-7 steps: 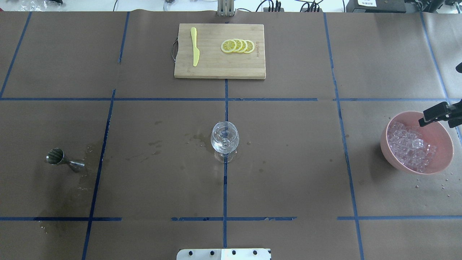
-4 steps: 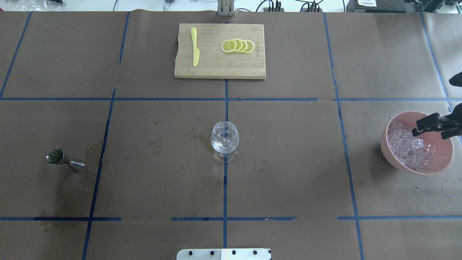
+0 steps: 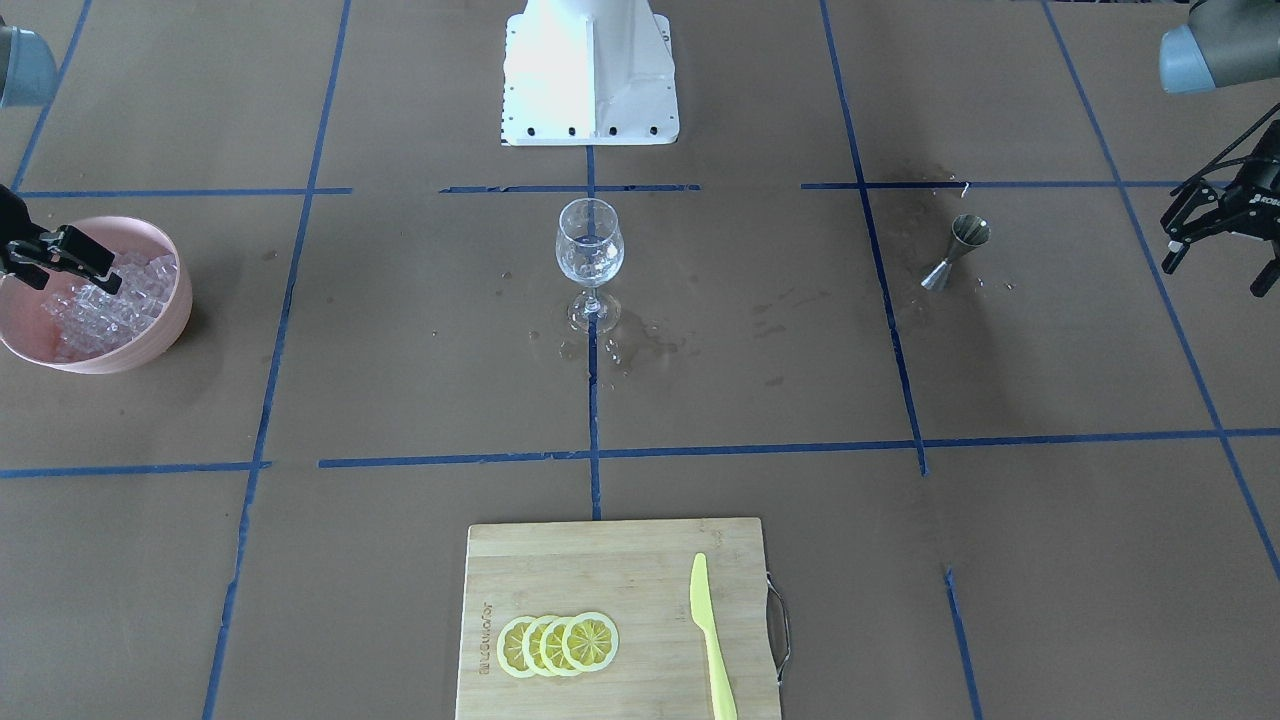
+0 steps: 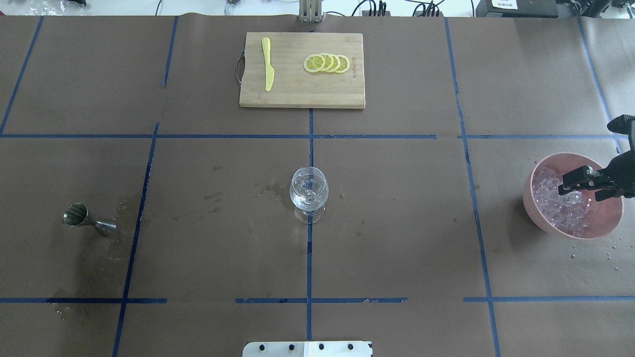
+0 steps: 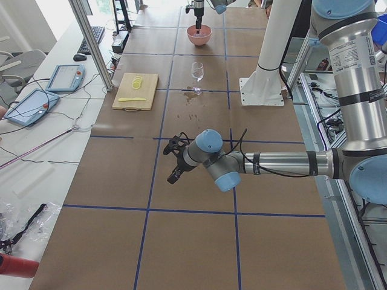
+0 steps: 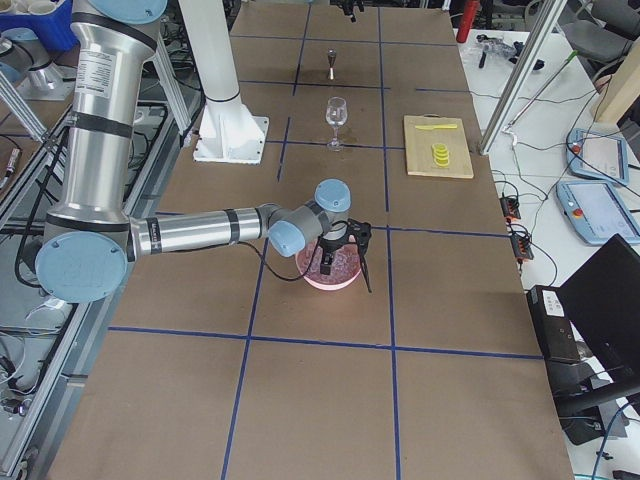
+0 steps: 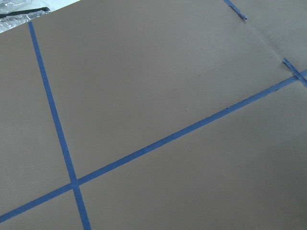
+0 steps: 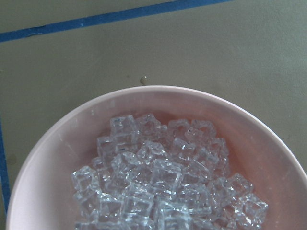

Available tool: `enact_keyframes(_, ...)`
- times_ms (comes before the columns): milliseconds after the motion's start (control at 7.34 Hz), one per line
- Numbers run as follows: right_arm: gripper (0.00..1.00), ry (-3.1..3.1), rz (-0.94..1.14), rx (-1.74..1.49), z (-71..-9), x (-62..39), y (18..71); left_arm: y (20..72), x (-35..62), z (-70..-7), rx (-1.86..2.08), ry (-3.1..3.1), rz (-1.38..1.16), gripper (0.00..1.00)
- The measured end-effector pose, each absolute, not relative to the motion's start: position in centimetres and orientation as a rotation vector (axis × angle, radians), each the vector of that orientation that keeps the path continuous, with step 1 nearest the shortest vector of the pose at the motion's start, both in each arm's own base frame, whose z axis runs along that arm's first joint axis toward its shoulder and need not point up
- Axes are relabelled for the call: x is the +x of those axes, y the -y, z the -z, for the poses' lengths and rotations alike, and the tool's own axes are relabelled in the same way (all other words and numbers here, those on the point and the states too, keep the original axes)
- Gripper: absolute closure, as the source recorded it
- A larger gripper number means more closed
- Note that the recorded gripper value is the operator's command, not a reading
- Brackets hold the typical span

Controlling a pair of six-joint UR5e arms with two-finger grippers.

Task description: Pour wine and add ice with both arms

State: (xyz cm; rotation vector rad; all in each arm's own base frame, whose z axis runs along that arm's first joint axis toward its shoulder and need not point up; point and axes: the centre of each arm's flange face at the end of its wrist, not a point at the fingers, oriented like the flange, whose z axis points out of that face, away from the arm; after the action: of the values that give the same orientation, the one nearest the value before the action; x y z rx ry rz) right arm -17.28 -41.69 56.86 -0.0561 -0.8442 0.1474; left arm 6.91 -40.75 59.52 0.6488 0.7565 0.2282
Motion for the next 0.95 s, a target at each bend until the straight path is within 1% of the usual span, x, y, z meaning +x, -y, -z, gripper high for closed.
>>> enact_keyframes(136,0.41,0.843,-0.149,-0.059,-57.07,-17.49,41.98,40.66,6.81,-59.52,0.65,-0.755,-0.226,0.0)
enact_keyframes(272,0.71,0.841,-0.151,-0.062,-57.25,-17.59,42.09,40.57,6.73,-59.56,0.65,-0.754,-0.222,0.0)
enact_keyframes(409,0.98,0.842,-0.152,-0.064,-57.26,-17.61,42.12,40.48,6.67,-59.56,0.649,-0.755,-0.219,0.0)
enact_keyframes(545,1.0,0.842,-0.154,-0.065,-57.28,-17.56,42.05,40.46,6.64,-59.53,0.649,-0.755,-0.217,0.0)
enact_keyframes(953,1.0,0.856,-0.154,-0.058,-56.44,-17.11,41.74,40.44,6.61,-59.44,0.65,-0.756,-0.212,0.0)
